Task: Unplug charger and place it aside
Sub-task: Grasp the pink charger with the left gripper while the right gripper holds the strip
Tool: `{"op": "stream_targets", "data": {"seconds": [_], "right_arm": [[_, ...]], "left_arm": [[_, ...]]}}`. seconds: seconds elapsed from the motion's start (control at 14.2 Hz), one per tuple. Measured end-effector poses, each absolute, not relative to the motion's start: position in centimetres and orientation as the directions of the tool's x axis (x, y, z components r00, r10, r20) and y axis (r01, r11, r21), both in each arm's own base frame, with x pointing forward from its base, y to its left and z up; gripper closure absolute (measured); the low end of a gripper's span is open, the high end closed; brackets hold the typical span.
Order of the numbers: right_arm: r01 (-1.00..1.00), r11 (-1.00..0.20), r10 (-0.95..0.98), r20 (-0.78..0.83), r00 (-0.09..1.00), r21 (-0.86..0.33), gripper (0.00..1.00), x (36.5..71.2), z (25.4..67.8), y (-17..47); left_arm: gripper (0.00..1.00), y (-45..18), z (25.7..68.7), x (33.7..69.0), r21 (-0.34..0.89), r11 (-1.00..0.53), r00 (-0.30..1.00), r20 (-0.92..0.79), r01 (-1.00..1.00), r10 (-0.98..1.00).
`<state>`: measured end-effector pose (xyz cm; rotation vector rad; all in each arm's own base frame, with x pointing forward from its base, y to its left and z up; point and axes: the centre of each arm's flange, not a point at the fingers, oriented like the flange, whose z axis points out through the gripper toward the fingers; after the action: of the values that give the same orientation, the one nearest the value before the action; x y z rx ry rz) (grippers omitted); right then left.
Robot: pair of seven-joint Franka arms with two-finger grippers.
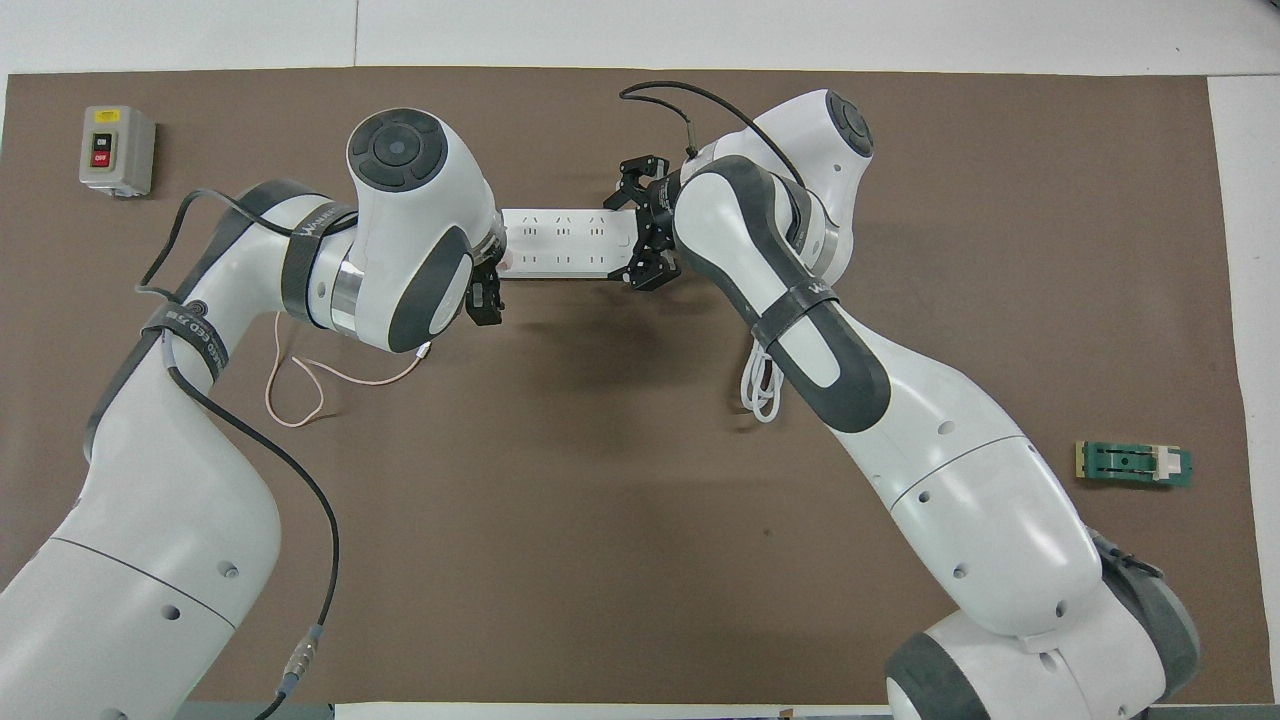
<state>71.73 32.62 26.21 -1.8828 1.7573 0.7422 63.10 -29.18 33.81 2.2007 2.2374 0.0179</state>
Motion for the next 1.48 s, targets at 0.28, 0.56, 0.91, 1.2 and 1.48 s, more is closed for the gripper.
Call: {"op": "stream_targets", "data": {"seconds": [0.28, 0.56, 0.91, 1.2, 1.48], "right_arm": [[-0.996, -0.081, -0.753, -0.656, 0.040, 0.033, 0.00, 71.8, 25.7, 32.5], [-0.996, -0.086, -0.759, -0.650, 0.044, 0.032, 0.00, 71.9, 25.2, 32.6], [-0.996, -0.087, -0.765, -0.642, 0.051, 0.025, 0.06, 71.9, 25.3, 32.7], [-0.996, -0.089, -0.765, -0.641, 0.053, 0.024, 0.06, 71.9, 25.3, 32.7], [-0.996, -0.090, -0.767, -0.640, 0.055, 0.022, 0.06, 71.9, 25.3, 32.7]], "left_arm": [[0.00, -29.2, 33.8, 63.1, 0.012, 0.016, -0.016, 0.005, 1.000, 1.000], [0.00, -29.2, 33.8, 63.1, 0.013, 0.015, -0.015, 0.006, 1.000, 1.000], [0.32, -29.2, 33.9, 63.2, 0.024, 0.008, -0.008, 0.010, 1.000, 1.000], [0.68, -29.3, 34.4, 63.8, 0.069, -0.011, 0.010, 0.014, 0.998, 1.000], [0.68, -29.3, 34.4, 63.8, 0.069, -0.014, 0.013, 0.014, 0.998, 1.000]]}}
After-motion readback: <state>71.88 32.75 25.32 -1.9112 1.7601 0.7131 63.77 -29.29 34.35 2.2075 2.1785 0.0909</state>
